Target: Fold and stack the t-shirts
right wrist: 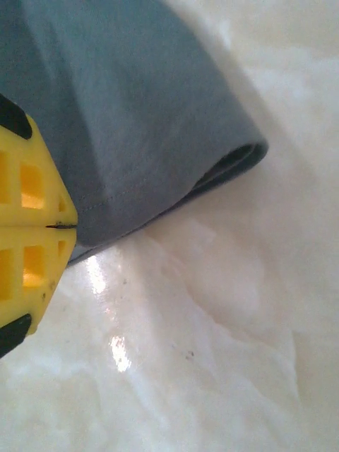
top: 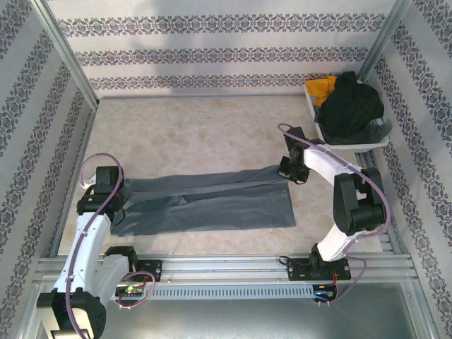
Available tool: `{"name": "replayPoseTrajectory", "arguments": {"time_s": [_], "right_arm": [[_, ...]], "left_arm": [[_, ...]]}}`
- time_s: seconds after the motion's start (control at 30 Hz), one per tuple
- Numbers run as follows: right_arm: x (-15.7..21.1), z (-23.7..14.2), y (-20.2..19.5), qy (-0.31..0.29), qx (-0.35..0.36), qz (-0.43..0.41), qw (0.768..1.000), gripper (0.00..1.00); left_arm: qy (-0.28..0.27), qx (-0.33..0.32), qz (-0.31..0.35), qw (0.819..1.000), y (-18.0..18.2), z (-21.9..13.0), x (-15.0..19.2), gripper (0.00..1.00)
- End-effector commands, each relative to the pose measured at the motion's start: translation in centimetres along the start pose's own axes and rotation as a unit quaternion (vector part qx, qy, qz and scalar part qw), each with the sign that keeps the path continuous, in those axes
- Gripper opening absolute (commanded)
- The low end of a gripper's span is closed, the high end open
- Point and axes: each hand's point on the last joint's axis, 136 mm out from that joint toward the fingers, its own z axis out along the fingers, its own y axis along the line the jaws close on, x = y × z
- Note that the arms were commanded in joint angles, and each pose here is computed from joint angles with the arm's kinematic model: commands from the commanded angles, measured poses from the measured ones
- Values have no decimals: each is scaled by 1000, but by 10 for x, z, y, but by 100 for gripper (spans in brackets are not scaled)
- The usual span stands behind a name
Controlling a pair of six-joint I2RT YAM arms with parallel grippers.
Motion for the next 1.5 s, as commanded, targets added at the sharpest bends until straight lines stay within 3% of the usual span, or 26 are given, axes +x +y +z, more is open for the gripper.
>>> {"name": "replayPoseTrajectory", "arguments": {"time_s": [0.0, 0.4, 0.77, 1.1, 1.2, 1.33, 1.4, 1.47], "right_arm": [[9, -9, -12, -3, 21, 9, 1000, 0], [47, 7, -26, 36, 43, 16, 998, 0], [65, -3, -31, 41, 45, 31, 998, 0], [59, 4, -40, 36, 73, 25, 996, 0], [57, 1, -41, 32, 73, 24, 996, 9], [48, -20, -39, 0, 72, 23, 997, 28], [37, -35, -29, -34, 49, 17, 998, 33], [29, -44, -14, -56, 19, 9, 998, 34]], "left_arm": [[-5, -29, 0, 1000, 13, -3, 1, 0], [36, -32, -2, 999, 12, 10, 18, 0], [73, -17, -5, 997, 2, 25, 32, 0], [78, -30, 2, 996, 4, 27, 33, 0], [73, -40, 5, 997, 8, 24, 30, 1], [64, -44, 5, 997, 7, 12, 20, 38], [53, -31, 2, 998, -2, 3, 9, 46], [41, -3, -2, 999, -18, -6, -5, 46]]}}
